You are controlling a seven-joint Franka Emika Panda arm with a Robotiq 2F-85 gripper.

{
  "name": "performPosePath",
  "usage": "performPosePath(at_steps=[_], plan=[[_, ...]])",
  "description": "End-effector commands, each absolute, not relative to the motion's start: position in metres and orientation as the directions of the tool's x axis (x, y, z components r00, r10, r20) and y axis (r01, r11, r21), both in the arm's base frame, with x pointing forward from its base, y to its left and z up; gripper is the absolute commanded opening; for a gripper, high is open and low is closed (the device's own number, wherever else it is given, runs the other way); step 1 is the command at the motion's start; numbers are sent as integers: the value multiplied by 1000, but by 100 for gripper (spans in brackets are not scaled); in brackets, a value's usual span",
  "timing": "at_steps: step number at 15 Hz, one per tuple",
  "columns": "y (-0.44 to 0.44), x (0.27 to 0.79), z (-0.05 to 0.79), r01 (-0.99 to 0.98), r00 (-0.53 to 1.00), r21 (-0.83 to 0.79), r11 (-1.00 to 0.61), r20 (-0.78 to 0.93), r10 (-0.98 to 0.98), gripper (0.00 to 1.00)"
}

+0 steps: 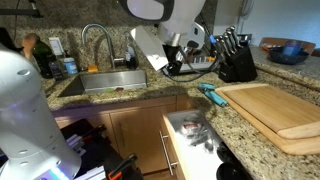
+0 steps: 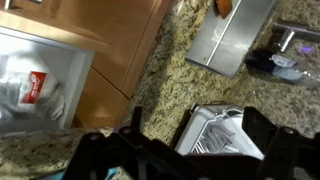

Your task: Move the bottle of dishwashing liquid away from the faucet

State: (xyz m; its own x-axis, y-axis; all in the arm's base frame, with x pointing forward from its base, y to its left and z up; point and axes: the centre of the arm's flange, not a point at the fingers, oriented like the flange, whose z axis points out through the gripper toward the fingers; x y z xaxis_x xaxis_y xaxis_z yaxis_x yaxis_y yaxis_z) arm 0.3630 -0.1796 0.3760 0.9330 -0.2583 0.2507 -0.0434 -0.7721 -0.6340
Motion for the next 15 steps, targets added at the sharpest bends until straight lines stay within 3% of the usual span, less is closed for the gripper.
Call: performPosePath(at_steps=[1, 5, 9, 13, 15], plan=[[-176, 367, 367, -72, 925, -680, -730, 229, -304, 100], [-169, 372, 362, -81, 930, -672, -736, 216, -299, 100], [-195, 393, 389, -131, 887, -839, -528, 139, -441, 100], [-130, 456, 369, -143, 842, -949, -279, 32, -539, 100], [-87, 458, 337, -191, 852, -966, -176, -74, -519, 100]])
